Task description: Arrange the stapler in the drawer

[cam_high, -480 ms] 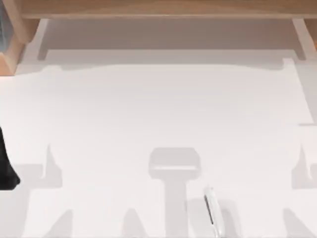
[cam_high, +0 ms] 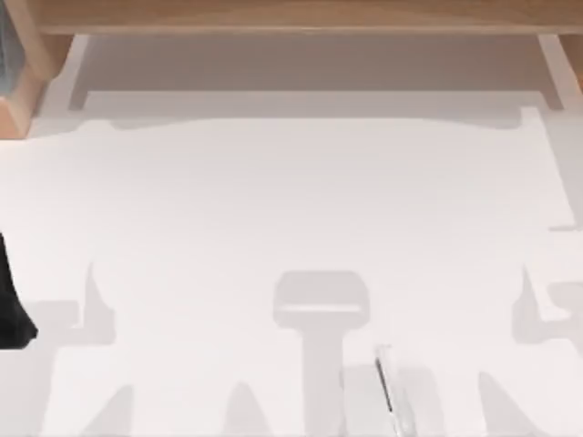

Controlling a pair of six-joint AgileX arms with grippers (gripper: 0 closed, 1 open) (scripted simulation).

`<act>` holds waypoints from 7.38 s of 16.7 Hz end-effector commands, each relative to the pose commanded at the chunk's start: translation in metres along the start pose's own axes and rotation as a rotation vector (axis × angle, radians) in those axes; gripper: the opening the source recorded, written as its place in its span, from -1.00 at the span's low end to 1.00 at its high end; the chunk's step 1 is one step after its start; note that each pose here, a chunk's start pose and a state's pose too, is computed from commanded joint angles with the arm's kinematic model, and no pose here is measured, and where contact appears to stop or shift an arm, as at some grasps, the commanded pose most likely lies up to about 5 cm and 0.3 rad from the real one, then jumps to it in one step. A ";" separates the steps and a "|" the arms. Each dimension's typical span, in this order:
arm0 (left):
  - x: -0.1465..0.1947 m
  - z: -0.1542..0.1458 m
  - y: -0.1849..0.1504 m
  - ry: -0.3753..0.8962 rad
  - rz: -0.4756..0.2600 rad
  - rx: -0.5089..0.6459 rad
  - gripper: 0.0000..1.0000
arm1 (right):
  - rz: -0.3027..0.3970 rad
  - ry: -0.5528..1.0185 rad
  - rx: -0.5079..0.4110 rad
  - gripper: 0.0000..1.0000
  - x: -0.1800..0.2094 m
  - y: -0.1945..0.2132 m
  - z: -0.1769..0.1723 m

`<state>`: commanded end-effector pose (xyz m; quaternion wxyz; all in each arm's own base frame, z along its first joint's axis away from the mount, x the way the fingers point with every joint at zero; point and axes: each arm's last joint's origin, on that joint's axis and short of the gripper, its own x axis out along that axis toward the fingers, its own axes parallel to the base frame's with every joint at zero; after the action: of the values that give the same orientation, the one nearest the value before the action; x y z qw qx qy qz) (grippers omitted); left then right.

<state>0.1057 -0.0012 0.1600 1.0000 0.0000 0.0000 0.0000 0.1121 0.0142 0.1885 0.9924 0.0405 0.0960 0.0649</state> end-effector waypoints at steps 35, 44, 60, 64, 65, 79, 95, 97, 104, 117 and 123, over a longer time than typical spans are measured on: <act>0.000 0.000 0.000 0.000 0.000 0.000 1.00 | -0.013 1.386 -0.136 1.00 0.134 0.203 -0.065; 0.000 0.000 0.000 0.000 0.000 0.000 1.00 | -0.013 1.386 -0.136 0.10 0.134 0.203 -0.065; 0.000 0.000 0.000 0.000 0.000 0.000 1.00 | -0.014 1.385 -0.134 -1.00 0.135 0.202 -0.065; 0.000 0.000 0.000 0.000 0.000 0.000 1.00 | -0.014 1.387 -0.135 -1.00 0.133 0.204 -0.054; 0.000 0.000 0.000 0.000 0.000 0.000 1.00 | -0.020 1.394 -0.139 -1.00 0.132 0.204 -0.051; 0.000 0.000 0.000 0.000 0.000 0.000 1.00 | 0.019 1.268 0.014 -1.00 0.182 0.173 0.019; 0.000 0.000 0.000 0.000 0.000 0.000 1.00 | -0.333 1.030 0.152 -1.00 0.289 -0.208 0.141; 0.000 0.000 0.000 0.000 0.000 0.000 1.00 | -0.312 1.113 0.118 -1.00 0.300 -0.227 0.120; 0.000 0.000 0.000 0.000 0.000 0.000 1.00 | -0.190 1.363 0.039 -1.00 0.330 -0.234 0.061; 0.000 0.000 0.000 0.000 0.000 0.000 1.00 | -0.144 1.274 0.036 -1.00 0.323 -0.238 0.083; 0.000 0.000 0.000 0.000 0.000 0.000 1.00 | -0.178 1.320 -0.075 -1.00 0.328 -0.231 0.080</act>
<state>0.1057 -0.0012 0.1600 1.0000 0.0000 0.0000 0.0000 0.4745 -0.1746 0.1841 0.7278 -0.0502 0.6839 -0.0027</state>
